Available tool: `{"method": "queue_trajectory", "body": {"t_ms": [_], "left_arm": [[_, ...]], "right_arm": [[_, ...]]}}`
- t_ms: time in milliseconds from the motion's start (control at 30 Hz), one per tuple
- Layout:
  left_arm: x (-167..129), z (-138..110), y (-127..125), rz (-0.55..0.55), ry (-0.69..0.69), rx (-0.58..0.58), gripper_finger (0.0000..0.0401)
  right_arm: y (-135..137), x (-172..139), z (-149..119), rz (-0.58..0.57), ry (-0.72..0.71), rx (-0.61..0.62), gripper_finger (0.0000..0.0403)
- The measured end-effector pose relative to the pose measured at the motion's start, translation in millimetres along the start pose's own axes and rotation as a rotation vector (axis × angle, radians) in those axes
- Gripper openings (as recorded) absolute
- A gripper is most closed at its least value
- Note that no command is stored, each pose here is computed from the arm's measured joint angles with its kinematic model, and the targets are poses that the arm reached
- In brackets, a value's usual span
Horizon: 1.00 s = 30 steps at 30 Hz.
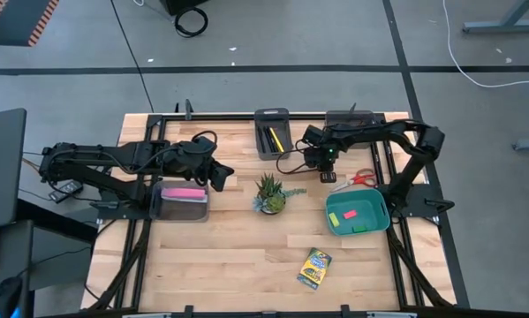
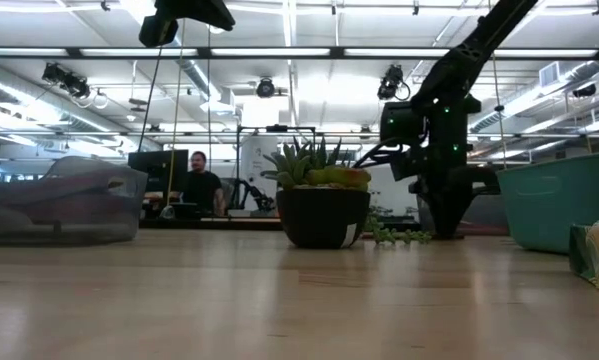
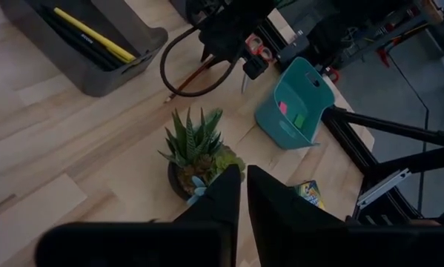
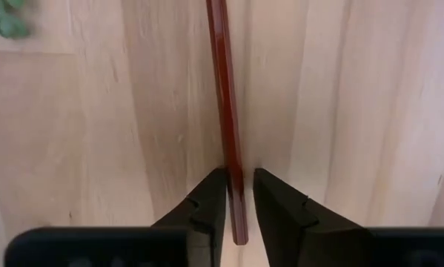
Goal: Sort crayons/erasers/pens/pencils in bins
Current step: Put the brown pencil into the right black bin
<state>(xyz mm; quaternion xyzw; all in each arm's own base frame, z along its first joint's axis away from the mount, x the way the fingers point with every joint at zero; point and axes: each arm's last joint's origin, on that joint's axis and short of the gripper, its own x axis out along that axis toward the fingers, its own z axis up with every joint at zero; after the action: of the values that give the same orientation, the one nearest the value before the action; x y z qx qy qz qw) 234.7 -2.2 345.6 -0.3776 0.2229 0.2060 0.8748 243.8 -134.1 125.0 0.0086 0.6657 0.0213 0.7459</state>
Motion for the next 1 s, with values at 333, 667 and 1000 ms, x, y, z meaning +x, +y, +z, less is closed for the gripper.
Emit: {"method": "queue_trajectory", "body": {"t_ms": [333,667,1000], "left_arm": [[0.0,-0.1,0.1,0.001,0.001,-0.002,0.0026],[0.0,-0.1,0.1,0.001,0.001,-0.003,0.0033],[0.0,0.0,0.1,0.001,0.0,0.005,0.0029]], "right_arm": [[0.4,1.5,0.9,-0.012,-0.021,0.0,0.0059],[0.1,1.4,2.1,-0.022,-0.031,-0.012,0.0023],[3.3,-10.0,-0.2,-0.069,-0.061,-0.083,0.0016]]}}
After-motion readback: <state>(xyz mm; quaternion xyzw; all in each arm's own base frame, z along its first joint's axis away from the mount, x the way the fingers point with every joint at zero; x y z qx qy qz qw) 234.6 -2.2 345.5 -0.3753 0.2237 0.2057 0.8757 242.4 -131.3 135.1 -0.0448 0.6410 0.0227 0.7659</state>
